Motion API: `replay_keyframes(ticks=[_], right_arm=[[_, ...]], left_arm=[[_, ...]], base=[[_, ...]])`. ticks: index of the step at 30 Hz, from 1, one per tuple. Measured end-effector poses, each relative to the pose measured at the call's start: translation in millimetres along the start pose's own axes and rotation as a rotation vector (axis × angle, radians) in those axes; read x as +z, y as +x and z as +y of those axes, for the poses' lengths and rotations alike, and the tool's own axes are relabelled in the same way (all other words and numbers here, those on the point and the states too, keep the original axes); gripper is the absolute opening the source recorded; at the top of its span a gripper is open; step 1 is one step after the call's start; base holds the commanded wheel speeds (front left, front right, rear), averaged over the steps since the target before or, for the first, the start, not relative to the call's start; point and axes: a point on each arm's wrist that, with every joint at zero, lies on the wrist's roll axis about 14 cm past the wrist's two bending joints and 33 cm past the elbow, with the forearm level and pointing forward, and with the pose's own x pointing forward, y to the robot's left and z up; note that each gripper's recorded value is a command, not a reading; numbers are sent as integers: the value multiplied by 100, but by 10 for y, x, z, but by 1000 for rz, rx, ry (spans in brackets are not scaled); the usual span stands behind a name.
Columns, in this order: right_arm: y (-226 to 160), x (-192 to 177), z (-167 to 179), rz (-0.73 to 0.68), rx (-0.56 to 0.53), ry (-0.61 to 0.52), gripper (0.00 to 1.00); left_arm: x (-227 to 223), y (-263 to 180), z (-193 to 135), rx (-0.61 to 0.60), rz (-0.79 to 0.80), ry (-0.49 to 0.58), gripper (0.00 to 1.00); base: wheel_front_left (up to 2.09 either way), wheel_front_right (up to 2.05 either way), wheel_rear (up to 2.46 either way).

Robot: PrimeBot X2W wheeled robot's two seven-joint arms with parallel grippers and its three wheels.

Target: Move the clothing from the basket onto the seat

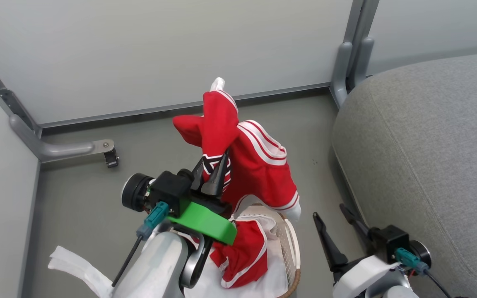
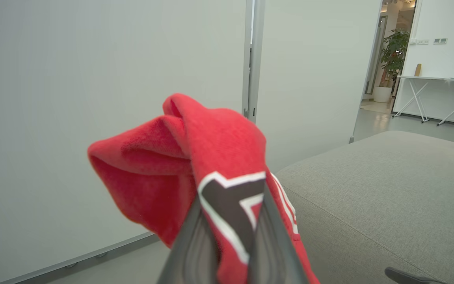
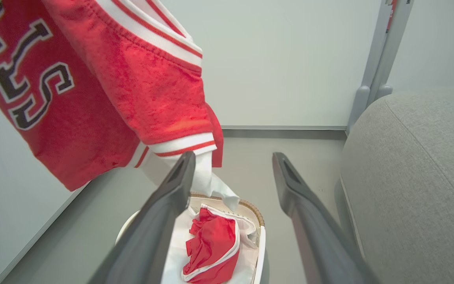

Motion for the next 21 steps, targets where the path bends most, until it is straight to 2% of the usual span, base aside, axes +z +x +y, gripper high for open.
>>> replay_keyframes(ticks=[12, 17, 21], right_arm=[[323, 369, 558, -94, 219, -91, 100], [426, 442, 856, -110, 320, -121, 100], [518, 424, 951, -100, 355, -164, 100]], left_arm=[[-17, -30, -82, -8, 7, -30, 0], [-16, -60, -79, -2, 10, -35, 0], [-20, -83, -89, 1, 13, -41, 0]], base=[[0, 0, 0], [0, 0, 0], [0, 0, 0]])
